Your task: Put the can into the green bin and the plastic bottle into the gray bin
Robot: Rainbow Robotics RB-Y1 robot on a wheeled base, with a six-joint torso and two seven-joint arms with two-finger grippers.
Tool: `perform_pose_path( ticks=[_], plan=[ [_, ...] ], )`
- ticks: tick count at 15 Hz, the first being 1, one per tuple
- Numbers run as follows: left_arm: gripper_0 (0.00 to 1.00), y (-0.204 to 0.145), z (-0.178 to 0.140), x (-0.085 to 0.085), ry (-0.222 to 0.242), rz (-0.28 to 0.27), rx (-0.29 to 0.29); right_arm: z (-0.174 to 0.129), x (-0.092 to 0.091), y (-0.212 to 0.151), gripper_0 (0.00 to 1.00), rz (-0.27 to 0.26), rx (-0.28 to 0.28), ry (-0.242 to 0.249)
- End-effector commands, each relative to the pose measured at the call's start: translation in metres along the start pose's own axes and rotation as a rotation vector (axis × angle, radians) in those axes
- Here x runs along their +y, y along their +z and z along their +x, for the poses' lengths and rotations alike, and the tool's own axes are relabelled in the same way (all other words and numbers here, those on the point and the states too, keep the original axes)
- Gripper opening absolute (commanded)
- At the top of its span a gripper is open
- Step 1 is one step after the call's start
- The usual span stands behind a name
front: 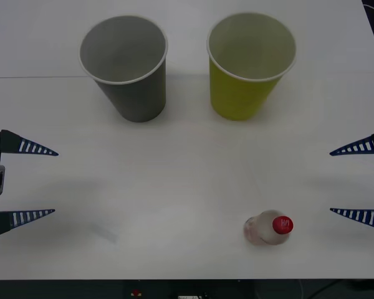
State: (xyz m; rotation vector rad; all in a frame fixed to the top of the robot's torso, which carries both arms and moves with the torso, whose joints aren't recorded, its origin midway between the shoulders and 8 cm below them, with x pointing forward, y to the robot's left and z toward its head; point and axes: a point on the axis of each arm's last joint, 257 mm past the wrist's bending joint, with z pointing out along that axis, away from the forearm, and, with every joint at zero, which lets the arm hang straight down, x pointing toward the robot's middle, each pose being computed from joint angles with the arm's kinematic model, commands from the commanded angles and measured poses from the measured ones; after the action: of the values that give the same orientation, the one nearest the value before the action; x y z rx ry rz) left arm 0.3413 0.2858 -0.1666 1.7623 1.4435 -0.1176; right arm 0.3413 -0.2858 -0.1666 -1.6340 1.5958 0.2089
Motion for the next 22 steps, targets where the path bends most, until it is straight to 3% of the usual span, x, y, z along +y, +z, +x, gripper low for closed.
perform_pose_path(
  ticks=[1, 2, 4, 8, 11, 12, 13, 18, 22],
  plan=[
    [1.0, 0.0, 0.0, 0.0, 0.0, 0.0, 0.0, 0.0, 0.0, 0.0, 1.0, 0.0, 0.0, 0.0],
    [1.0, 0.0, 0.0, 0.0, 0.0, 0.0, 0.0, 0.002, 0.006, 0.003, 1.0, -0.003, -0.013, 0.026],
    [1.0, 0.0, 0.0, 0.0, 0.0, 0.0, 0.0, -0.001, 0.004, 0.002, 1.0, 0.008, -0.027, 0.033],
    [1.0, 0.0, 0.0, 0.0, 0.0, 0.0, 0.0, 0.006, 0.004, 0.001, 1.0, 0.009, -0.024, 0.026],
    [1.0, 0.0, 0.0, 0.0, 0.0, 0.0, 0.0, 0.013, 0.013, -0.001, 1.0, -0.026, -0.027, 0.021],
    [1.0, 0.0, 0.0, 0.0, 0.0, 0.0, 0.0, 0.014, 0.014, -0.002, 1.0, -0.03, -0.036, -0.01],
    [1.0, 0.0, 0.0, 0.0, 0.0, 0.0, 0.0, 0.017, 0.015, -0.003, 1.0, -0.031, -0.057, -0.04],
    [1.0, 0.0, 0.0, 0.0, 0.0, 0.0, 0.0, 0.025, 0.036, 0.011, 1.0, -0.051, -0.168, -0.032],
    [1.0, 0.0, 0.0, 0.0, 0.0, 0.0, 0.0, 0.026, 0.053, 0.029, 1.0, -0.03, -0.26, -0.003]
  ],
)
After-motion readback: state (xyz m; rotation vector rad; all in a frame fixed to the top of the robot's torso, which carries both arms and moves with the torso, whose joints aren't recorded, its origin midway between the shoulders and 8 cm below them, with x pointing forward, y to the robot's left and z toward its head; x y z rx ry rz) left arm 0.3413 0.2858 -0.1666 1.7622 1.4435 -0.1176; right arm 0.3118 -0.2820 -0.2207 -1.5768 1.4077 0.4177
